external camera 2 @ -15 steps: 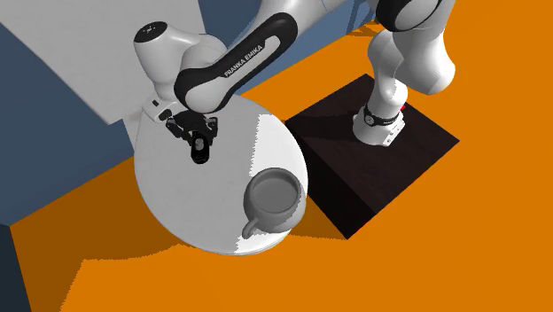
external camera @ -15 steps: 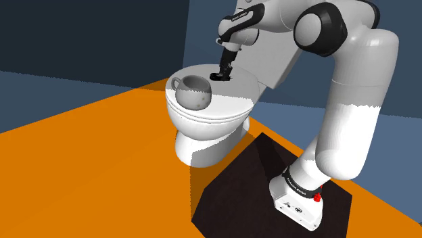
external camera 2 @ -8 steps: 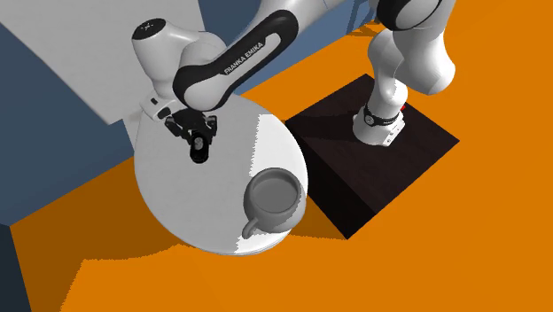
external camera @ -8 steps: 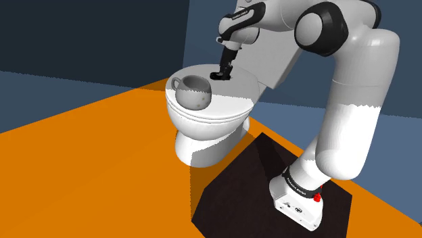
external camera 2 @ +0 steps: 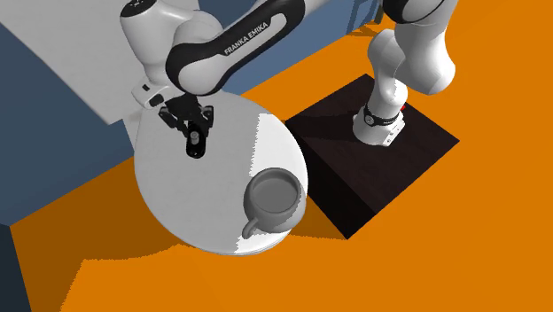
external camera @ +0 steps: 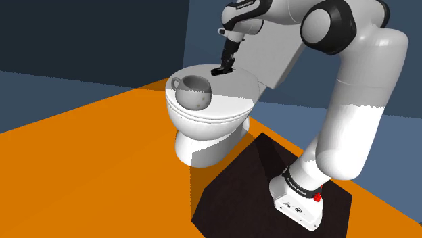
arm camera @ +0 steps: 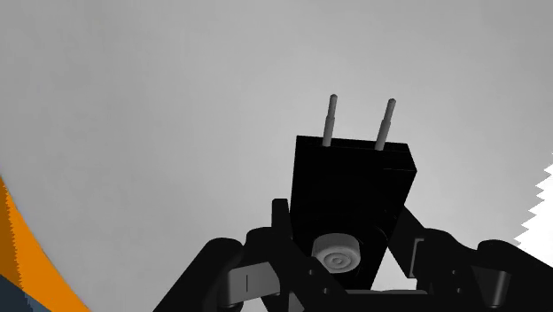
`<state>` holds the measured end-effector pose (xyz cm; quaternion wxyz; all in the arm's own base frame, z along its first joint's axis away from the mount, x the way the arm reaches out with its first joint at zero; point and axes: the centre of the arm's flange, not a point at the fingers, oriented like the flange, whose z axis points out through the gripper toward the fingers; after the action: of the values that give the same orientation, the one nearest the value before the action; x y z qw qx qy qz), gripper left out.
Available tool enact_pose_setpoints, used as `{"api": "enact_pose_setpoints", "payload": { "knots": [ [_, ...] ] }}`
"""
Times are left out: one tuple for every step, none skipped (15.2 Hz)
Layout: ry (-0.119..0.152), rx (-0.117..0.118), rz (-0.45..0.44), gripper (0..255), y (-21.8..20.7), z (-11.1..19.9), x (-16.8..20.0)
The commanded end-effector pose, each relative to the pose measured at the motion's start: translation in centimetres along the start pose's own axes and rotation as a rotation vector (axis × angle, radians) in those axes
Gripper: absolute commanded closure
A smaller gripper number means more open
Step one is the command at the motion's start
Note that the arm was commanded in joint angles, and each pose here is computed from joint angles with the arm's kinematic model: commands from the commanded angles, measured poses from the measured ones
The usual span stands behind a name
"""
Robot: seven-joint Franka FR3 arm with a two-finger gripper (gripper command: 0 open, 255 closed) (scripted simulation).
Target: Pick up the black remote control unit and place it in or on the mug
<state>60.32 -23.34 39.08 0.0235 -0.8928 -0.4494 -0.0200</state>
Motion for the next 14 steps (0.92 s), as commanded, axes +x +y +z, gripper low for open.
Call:
{"api": "enact_pose_setpoints", "payload": {
  "knots": [
    [0.000,0.000,0.000,255,0.0,-1.1,0.0],
    [0.000,0.000,0.000,255,0.0,-1.6,0.0],
    [0.000,0.000,0.000,255,-0.1,-2.1,0.0],
    [0.000,0.000,0.000,255,-0.1,-2.6,0.1],
    [0.000,0.000,0.000,255,-0.1,-3.2,0.1],
    [0.000,0.000,0.000,255,-0.1,-3.7,0.1],
    [0.000,0.000,0.000,255,-0.1,-4.2,0.1],
    [0.000,0.000,0.000,255,-0.1,-4.8,0.2],
    [0.000,0.000,0.000,255,-0.1,-5.3,0.2],
    [0.000,0.000,0.000,255,-0.1,-5.8,0.2],
    [0.000,0.000,0.000,255,-0.2,-6.3,0.3],
    [0.000,0.000,0.000,255,-0.2,-6.9,0.3],
    [0.000,0.000,0.000,255,-0.2,-7.4,0.3],
    [0.000,0.000,0.000,255,-0.2,-7.9,0.4]
  ]
}}
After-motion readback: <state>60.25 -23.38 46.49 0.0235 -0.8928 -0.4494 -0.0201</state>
